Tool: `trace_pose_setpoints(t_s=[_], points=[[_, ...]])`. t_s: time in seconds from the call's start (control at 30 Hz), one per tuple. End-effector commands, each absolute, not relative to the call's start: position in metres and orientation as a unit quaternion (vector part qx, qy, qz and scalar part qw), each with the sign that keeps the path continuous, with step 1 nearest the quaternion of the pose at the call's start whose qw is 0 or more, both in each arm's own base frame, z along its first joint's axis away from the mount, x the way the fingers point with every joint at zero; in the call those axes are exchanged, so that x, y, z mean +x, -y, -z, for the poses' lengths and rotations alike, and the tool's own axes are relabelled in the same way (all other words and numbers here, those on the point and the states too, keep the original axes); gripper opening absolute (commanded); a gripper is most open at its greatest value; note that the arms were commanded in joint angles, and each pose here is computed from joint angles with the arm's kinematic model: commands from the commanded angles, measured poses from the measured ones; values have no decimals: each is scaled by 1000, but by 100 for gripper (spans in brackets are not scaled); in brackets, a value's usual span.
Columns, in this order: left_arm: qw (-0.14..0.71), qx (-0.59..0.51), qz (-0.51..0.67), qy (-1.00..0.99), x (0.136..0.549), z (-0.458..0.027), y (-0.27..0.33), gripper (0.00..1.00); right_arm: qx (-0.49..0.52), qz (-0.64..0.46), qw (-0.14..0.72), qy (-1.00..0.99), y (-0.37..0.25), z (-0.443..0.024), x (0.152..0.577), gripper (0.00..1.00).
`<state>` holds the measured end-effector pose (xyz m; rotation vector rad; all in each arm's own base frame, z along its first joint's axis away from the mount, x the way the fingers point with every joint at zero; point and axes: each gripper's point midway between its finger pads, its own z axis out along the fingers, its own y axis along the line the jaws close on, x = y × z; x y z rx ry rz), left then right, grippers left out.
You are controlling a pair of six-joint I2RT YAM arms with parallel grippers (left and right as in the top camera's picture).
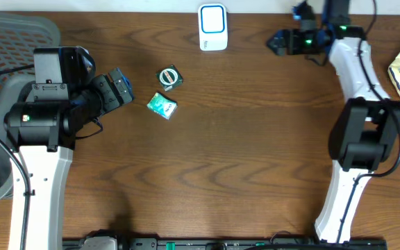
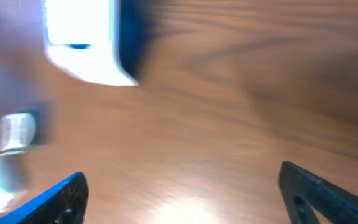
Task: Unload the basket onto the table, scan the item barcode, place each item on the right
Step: 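Reach the right gripper to the teal tissue pack and grasp it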
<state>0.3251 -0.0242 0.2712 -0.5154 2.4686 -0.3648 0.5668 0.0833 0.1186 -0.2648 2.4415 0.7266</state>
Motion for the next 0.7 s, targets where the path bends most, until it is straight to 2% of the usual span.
trace_pose_setpoints(t_s=[0.0,0.1,0.23,0.47,0.67], points=[[295,-193,133,-926,326,-272,22,98,-144,-392,246,-875,-171,-159,531,83],[295,-193,133,-926,326,-272,22,98,-210,-384,231,-869,-217,-152,510,77],[295,-193,133,-926,326,-272,22,98,-264,-322,215,-884,-275,-127,488,66],[295,-193,133,-926,326,-272,22,98,-338,-251,202,-885,-357,-85,448,68],[295,-193,133,-926,326,-272,22,98,-343,-237,193,-888,-388,-58,433,69]])
